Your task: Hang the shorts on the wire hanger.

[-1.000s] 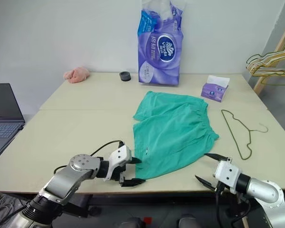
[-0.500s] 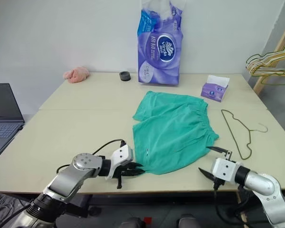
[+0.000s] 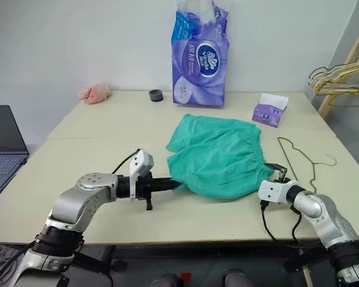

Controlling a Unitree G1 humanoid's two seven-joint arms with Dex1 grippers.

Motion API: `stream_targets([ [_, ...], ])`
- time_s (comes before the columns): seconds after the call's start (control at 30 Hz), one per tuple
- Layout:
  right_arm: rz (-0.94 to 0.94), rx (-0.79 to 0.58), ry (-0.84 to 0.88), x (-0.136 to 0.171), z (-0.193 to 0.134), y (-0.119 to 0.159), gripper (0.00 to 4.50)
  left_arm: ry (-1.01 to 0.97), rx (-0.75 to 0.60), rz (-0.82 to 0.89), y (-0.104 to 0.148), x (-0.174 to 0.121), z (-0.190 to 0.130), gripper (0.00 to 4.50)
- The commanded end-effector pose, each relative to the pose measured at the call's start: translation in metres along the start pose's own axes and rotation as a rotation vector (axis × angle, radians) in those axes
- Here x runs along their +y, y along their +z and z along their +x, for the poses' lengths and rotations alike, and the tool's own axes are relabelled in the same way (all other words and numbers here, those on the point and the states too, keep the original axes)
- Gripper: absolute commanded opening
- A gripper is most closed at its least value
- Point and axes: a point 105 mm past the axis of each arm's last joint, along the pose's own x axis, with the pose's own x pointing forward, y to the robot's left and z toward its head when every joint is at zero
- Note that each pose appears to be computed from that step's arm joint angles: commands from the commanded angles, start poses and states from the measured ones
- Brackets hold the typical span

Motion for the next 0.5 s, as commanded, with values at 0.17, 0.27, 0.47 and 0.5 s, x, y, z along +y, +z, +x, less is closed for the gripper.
stream_targets([
  [0.17,0.007,-0.057,-0.034,-0.004,0.014,0.008,3.89,0.021,-0.013,0.034,0.008,0.006,-0.01,0.0],
  [0.27,-0.006,-0.111,-0.014,-0.003,0.017,0.02,2.9,0.024,0.007,0.033,0.002,0.007,-0.013,0.0],
  [0.47,-0.063,-0.169,0.044,-0.002,0.019,0.029,0.87,0.013,0.054,0.029,-0.009,0.008,-0.023,0.0],
  [0.5,-0.073,-0.177,0.05,-0.003,0.02,0.03,0.53,0.007,0.064,0.029,-0.011,0.007,-0.024,0.0],
])
